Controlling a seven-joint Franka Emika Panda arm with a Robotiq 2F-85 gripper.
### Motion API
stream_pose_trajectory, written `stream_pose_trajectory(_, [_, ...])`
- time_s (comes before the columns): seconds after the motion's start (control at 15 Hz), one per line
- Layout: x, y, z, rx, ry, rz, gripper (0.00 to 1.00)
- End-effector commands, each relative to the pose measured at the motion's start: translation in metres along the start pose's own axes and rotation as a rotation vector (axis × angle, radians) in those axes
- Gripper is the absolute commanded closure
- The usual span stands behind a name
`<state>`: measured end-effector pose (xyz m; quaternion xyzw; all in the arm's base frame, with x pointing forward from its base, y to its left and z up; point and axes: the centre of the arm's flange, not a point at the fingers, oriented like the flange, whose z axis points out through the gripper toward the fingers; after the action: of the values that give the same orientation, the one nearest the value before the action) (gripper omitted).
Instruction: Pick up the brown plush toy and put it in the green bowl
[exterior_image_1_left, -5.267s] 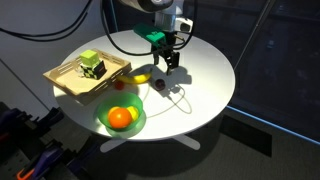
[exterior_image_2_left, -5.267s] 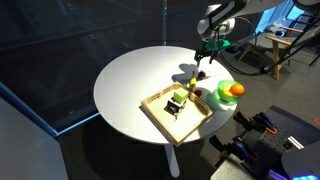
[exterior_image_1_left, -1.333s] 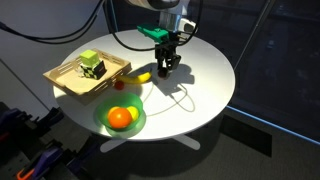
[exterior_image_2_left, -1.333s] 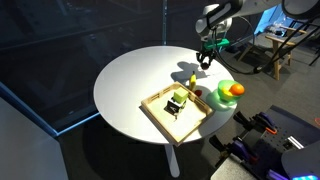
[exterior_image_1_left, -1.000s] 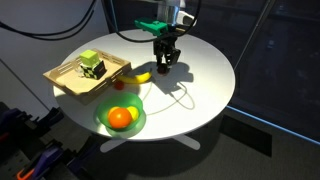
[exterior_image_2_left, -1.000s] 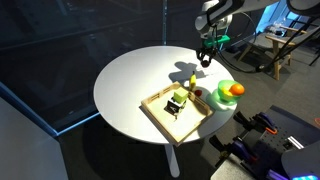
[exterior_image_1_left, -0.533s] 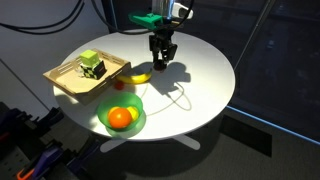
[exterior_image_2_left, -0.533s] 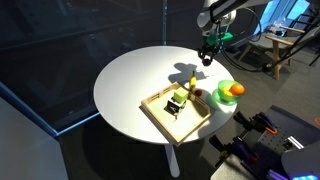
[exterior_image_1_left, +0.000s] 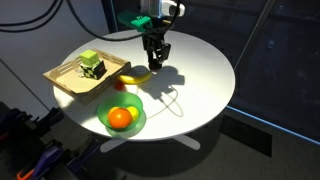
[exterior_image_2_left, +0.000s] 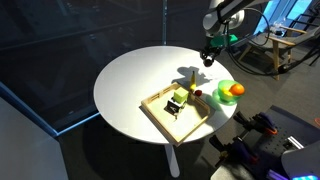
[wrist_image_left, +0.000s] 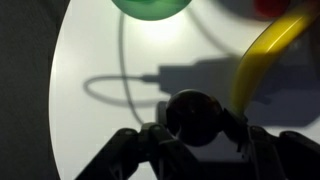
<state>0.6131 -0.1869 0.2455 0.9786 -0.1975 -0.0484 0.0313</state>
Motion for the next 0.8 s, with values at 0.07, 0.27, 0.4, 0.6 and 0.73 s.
stream_pose_trajectory(0.07, [-0.044, 0.004, -0.014, 0.000, 0.017, -0.030, 0.66])
stream_pose_trajectory(0.27, [-0.060, 0.007, -0.018, -0.002, -0.006, -0.036, 0.66])
stream_pose_trajectory(0.4, [-0.071, 0.009, -0.019, -0.006, -0.013, -0.045, 0.66])
stream_pose_trajectory(0.6, [-0.088, 0.011, -0.017, -0.014, -0.021, -0.061, 0.66])
stream_pose_trajectory(0.73, [-0.100, 0.011, -0.014, -0.021, -0.028, -0.074, 0.66])
